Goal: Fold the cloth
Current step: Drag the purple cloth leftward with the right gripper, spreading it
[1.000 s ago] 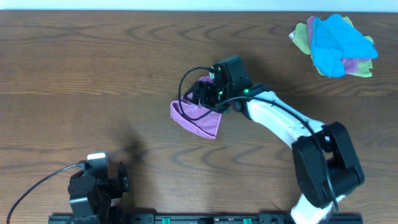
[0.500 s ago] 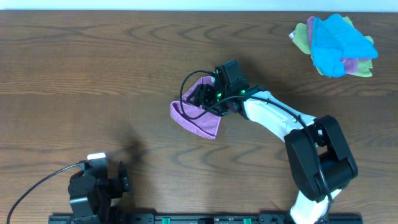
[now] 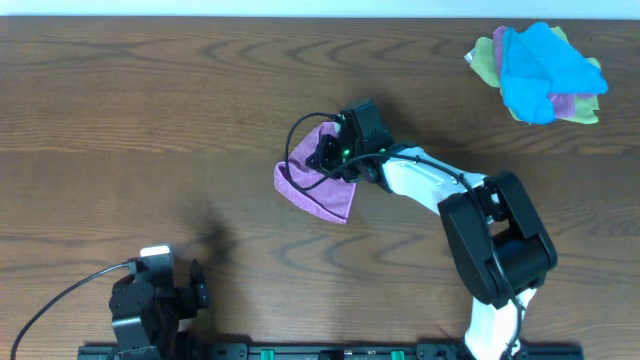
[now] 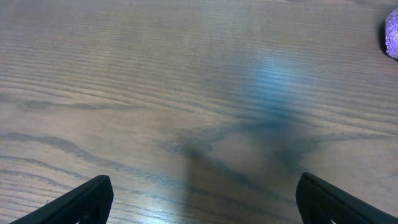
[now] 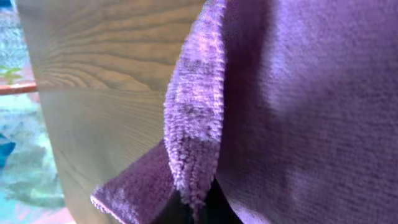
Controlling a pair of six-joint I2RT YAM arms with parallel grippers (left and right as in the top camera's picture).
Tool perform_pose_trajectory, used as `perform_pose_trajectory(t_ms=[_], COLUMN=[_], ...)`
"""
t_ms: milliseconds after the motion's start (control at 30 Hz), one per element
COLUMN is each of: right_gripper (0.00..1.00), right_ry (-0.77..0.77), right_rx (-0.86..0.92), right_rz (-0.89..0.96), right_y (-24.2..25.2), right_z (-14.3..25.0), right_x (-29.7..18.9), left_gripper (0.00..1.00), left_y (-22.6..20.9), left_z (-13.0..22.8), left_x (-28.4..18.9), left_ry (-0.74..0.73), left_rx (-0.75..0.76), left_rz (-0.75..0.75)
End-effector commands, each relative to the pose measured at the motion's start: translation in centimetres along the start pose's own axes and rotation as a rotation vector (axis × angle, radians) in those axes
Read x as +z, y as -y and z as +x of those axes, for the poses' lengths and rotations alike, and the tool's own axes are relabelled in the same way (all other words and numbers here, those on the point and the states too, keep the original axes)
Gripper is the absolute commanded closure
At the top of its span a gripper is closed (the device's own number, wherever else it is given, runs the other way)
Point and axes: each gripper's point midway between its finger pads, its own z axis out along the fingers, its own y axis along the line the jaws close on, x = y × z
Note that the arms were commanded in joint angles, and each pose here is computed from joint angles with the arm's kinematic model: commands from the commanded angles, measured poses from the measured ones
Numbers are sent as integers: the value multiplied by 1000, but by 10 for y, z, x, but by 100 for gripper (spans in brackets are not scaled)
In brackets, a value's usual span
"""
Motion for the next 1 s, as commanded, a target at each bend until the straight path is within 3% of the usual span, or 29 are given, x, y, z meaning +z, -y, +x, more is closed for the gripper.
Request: perform_pose_trajectory(t_ms=[0,233,733,967], right_gripper=[99,99,99,99], right_ry=[-3,-12,124,56], right_rx=[-6,-26,-220,-269], right_rz=[-3,-42,-76,-116], right_y=[-2,-12,-64,-74], right_z=[3,4,-13,-9], right_x=[1,2,9,56], left_gripper=[5,5,5,5], left_y=[-2,-2,-2,-2], left_z=[17,17,17,17], left_x=[8,8,8,8], left_ry=[-53,-53,-53,-53], left_rx=[27,27,27,27], left_rz=[-16,-16,-16,-16])
